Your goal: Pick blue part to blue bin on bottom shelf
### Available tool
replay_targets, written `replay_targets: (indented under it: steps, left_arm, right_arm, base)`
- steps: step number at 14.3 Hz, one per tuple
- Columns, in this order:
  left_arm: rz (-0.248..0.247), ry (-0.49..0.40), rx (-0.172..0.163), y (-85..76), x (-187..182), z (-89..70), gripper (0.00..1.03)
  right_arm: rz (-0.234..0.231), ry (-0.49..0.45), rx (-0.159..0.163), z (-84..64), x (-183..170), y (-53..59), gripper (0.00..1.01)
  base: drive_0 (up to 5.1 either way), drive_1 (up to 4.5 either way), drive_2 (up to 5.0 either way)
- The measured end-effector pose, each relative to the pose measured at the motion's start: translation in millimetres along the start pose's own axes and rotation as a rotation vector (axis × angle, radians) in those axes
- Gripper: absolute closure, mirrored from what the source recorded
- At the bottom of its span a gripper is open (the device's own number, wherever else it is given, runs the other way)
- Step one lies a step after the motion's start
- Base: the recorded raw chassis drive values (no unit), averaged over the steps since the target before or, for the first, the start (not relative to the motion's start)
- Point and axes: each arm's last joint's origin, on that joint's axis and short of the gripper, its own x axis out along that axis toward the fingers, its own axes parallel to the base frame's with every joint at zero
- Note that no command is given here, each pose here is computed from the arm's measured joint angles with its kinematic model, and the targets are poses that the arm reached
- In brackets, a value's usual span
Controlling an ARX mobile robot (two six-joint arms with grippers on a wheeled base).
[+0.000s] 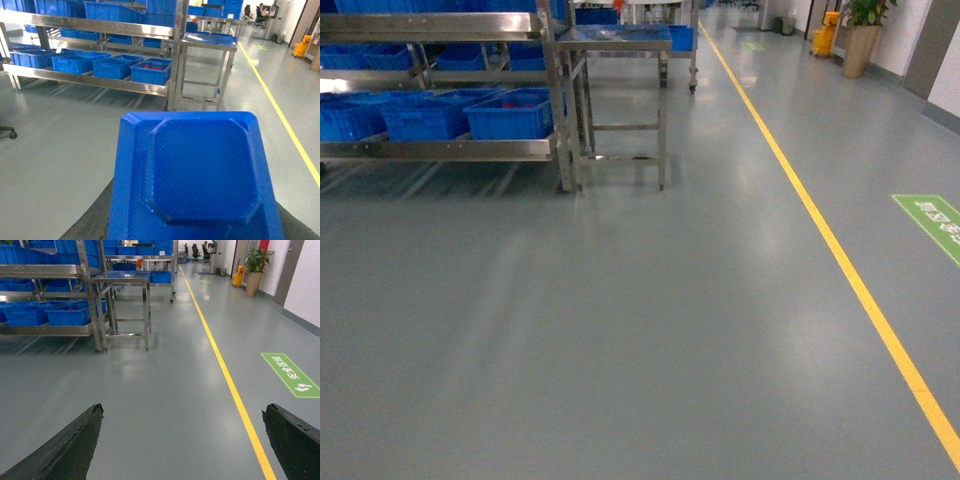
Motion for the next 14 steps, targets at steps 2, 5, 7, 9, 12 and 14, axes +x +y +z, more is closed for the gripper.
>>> replay_targets:
  steps: [2,5,7,9,12,14]
  left_arm:
    - [0.000,0.000,0.000,0.0,0.0,0.0,0.60]
    - [0.000,0.001,0.000,0.0,0.0,-0.1,0.60]
    - [0.000,0.000,0.000,0.0,0.0,0.0,0.60]
    - [-0.001,-0.002,-0.001,0.0,0.0,0.2,0.60]
    - [0.000,0.003,0.002,-0.1,0.1,-0.3,0.60]
    - [0.000,0.003,0.002,0.0,0.1,-0.4,0.60]
  right_arm:
    - [0.000,0.000,0.000,0.0,0.0,0.0,0.03]
    - [0.000,-0.001,0.000,0.1,0.0,0.0,0.03]
    - [0.000,-0.004,0.000,0.4,0.0,0.0,0.03]
    - [0.000,-0.001,0.000,0.1,0.0,0.0,0.03]
    - [0.000,0.001,0.000,-0.1,0.0,0.0,0.03]
    - [0.000,0.002,0.000,-0.1,0.0,0.0,0.03]
  base:
    - [-0.1,3.99,-4.1]
    - [-0.1,3.97,-4.1]
    - [0.1,4.12,-4.0]
    - [0.1,4.14,-3.9]
    - [0.1,4.16,-3.9]
    - [-0.1,3.97,-4.2]
